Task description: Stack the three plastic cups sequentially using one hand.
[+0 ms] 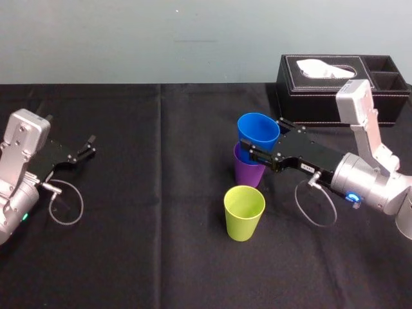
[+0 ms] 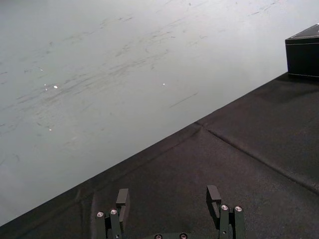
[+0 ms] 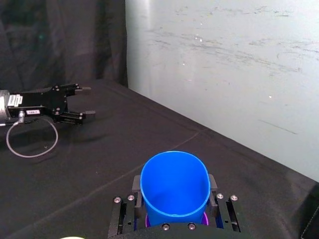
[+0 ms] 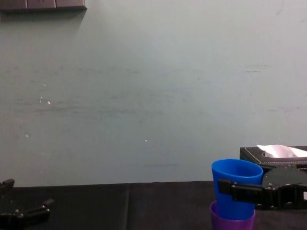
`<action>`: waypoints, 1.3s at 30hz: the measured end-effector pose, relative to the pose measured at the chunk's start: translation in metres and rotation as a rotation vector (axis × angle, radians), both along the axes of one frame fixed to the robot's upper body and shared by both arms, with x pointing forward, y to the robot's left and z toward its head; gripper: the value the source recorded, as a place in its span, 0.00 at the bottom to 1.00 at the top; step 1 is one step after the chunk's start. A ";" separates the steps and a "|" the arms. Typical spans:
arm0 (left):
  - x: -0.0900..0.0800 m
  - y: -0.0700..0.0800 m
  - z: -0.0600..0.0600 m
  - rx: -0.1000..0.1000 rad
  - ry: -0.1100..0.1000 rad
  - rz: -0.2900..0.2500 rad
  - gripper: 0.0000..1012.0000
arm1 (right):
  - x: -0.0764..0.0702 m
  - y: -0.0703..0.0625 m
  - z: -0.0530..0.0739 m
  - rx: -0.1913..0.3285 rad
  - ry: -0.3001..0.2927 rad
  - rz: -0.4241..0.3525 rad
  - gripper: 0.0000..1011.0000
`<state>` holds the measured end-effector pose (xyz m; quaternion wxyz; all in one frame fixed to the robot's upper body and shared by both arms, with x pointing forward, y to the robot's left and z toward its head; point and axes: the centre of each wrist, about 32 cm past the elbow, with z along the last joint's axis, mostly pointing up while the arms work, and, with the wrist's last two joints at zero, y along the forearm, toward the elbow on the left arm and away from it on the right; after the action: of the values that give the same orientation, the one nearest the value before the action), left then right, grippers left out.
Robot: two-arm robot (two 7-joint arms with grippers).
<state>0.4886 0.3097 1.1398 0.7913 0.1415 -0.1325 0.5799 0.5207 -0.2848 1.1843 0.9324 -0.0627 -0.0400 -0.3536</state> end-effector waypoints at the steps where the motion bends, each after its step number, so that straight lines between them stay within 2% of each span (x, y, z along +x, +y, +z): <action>1: 0.000 0.000 0.000 0.000 0.000 0.000 1.00 | 0.000 0.000 0.000 0.000 0.000 0.000 0.72; 14: 0.000 0.000 0.000 0.000 0.000 0.000 1.00 | 0.000 0.000 0.001 -0.001 -0.001 -0.001 0.73; 18: 0.000 0.000 0.000 0.000 0.000 0.000 1.00 | 0.000 0.000 0.001 -0.001 -0.001 -0.001 0.86; 21: 0.000 0.000 0.000 0.000 0.000 0.000 1.00 | 0.000 0.000 0.001 -0.001 -0.001 -0.002 0.91; 23: 0.000 0.000 0.000 0.000 0.000 0.000 1.00 | 0.000 0.000 0.001 -0.001 -0.001 -0.002 0.99; 39: 0.000 0.000 0.000 0.000 0.000 0.000 1.00 | -0.002 -0.001 0.003 0.002 -0.012 -0.007 0.99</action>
<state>0.4886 0.3097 1.1398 0.7913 0.1415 -0.1325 0.5799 0.5184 -0.2858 1.1872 0.9311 -0.0596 -0.0449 -0.3571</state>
